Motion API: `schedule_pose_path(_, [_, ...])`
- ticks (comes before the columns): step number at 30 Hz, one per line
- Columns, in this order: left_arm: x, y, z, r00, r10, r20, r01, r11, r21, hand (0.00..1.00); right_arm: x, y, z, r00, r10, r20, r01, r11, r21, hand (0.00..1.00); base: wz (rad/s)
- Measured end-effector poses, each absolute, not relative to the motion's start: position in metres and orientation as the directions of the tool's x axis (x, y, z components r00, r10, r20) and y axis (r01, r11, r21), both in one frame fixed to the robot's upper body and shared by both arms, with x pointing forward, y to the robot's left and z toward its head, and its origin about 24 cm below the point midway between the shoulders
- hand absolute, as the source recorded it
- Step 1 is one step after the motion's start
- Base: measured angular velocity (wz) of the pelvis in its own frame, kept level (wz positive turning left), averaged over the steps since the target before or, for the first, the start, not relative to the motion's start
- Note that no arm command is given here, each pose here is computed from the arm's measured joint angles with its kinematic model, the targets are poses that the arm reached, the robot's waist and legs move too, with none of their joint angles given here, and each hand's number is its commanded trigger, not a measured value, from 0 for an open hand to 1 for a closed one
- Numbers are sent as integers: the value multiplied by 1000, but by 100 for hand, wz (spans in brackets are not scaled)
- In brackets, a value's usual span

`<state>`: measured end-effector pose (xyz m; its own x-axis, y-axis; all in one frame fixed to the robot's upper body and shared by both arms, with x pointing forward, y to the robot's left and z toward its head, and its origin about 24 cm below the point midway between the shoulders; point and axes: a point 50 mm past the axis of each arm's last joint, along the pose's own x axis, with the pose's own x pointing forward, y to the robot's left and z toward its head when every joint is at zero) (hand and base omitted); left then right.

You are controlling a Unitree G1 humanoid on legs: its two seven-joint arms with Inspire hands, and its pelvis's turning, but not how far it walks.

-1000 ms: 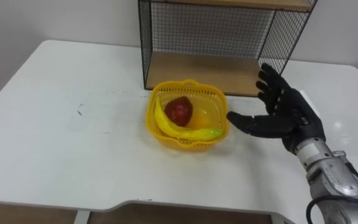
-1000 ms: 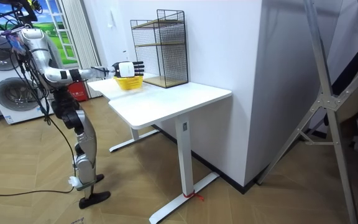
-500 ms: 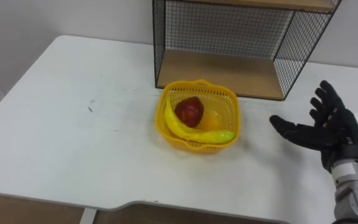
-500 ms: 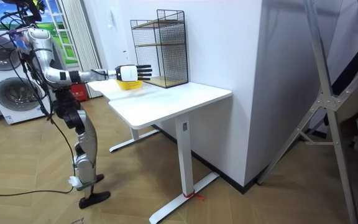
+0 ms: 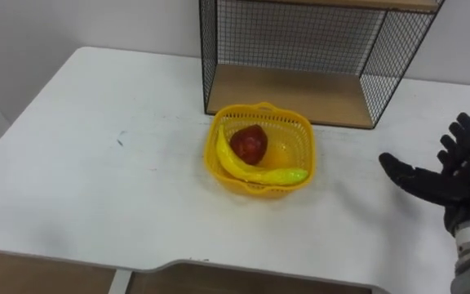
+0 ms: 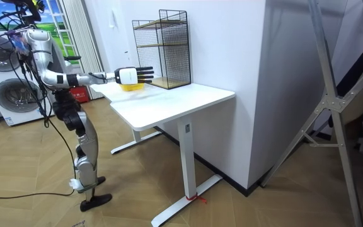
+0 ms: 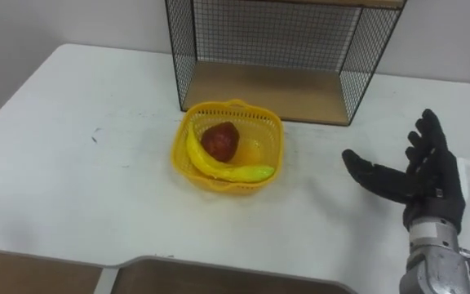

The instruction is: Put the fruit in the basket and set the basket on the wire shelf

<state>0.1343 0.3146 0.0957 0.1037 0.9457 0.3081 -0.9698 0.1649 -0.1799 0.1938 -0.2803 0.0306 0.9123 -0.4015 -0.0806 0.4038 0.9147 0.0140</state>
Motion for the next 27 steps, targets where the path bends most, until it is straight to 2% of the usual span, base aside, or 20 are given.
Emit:
schedule_pose_path(1, [136, 313, 96, 117, 945, 306, -967, 179, -183, 0, 194, -280, 30, 914, -397, -82, 399, 917, 13, 0, 0])
schedule_pose_path(4, [148, 303, 92, 251, 924, 289, -937, 306, -166, 0, 194, -277, 26, 927, -362, -97, 366, 930, 26, 0, 0])
schedule_pose_path(7, [165, 284, 80, 427, 874, 231, -873, 465, -146, 0, 196, -264, 16, 950, -281, -134, 288, 957, 36, 0, -3])
schedule_pose_path(9, [181, 264, 61, 608, 781, 142, -770, 624, -133, 0, 195, -253, 4, 960, -210, -183, 224, 973, 57, 0, -7])
schedule_pose_path(12, [192, 240, 37, 763, 647, -3, -636, 749, -187, 0, 197, -239, -1, 970, -141, -196, 161, 983, 90, 0, -6])
schedule_pose_path(15, [203, 220, 22, 866, 494, -76, -498, 837, -228, 0, 201, -230, -3, 975, -109, -193, 136, 982, 134, 0, -12])
schedule_pose_path(18, [216, 206, 17, 922, 373, -100, -385, 865, -321, 0, 210, -221, -2, 982, -69, -175, 106, 971, 214, 0, -14])
schedule_pose_path(27, [226, 182, 2, 977, 150, -152, -194, 923, -332, 0, 218, -197, -7, 985, 53, -165, 12, 931, 365, 0, -12])
